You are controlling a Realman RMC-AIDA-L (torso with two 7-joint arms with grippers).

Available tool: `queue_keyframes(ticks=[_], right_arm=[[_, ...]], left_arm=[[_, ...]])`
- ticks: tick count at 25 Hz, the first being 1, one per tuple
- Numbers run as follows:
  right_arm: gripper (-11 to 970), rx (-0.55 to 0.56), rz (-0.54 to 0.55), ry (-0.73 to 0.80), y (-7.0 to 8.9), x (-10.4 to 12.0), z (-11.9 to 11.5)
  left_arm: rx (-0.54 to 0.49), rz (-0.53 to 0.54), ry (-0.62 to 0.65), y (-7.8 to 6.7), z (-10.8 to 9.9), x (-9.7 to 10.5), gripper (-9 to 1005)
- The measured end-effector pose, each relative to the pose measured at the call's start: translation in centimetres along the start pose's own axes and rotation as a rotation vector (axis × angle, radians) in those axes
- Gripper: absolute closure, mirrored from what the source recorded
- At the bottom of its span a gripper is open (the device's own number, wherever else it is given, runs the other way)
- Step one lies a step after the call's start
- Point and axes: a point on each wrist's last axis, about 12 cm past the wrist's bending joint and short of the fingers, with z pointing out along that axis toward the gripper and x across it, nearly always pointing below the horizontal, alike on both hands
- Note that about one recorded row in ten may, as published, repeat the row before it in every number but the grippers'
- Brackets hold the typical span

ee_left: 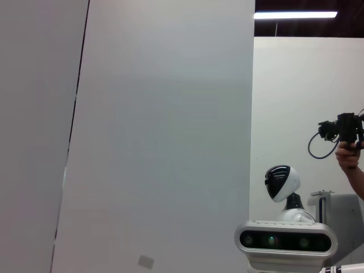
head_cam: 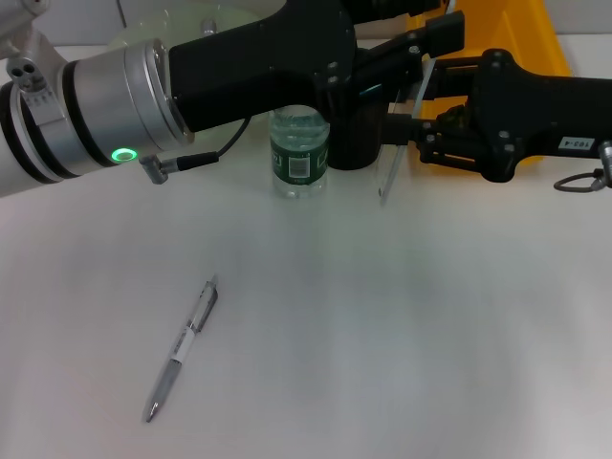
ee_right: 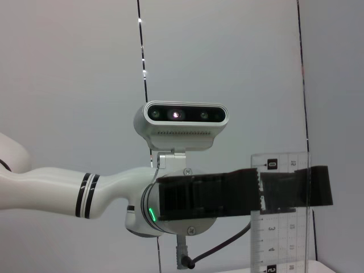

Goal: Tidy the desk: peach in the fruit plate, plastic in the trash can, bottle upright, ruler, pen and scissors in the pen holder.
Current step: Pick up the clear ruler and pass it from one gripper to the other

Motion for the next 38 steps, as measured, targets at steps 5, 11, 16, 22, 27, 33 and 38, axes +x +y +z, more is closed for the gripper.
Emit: queue_keyframes(ticks=[5,11,16,22,27,33,38], right_arm=[[581,0.0,-0.001,0.0,-0.02,-0.02,0.02],[582,0.001,-0.001,0.0,-0.03,-0.03,0.02],[583,0.002,0.0,0.0,-0.02,0.0,-0.01],[583,0.006,0.001,0.001,-0.02,0.06,-0.06],[583,0.008,0.0,0.001,0.02,0.06,-0.11],[582,0.007,-0.002,0.001,0.04,0.06,-0.08],[583,0.004,-0.005,-0.002,0.09,0.07,0.06]], left_arm=[[0.0,0.005,0.0,0.01,-0.02,-0.04,609],[-0.001,0.011,0.0,-0.03,-0.08,-0.12,609],[-0.001,0.012,0.0,-0.02,-0.1,-0.12,609],[0.001,0.011,0.002,-0.04,-0.1,-0.11,598],[-0.001,0.011,0.002,-0.02,-0.1,-0.1,551],[-0.002,0.013,0.003,0.02,-0.05,-0.13,544],[-0.004,0.015,0.002,0.05,-0.06,-0.16,521]])
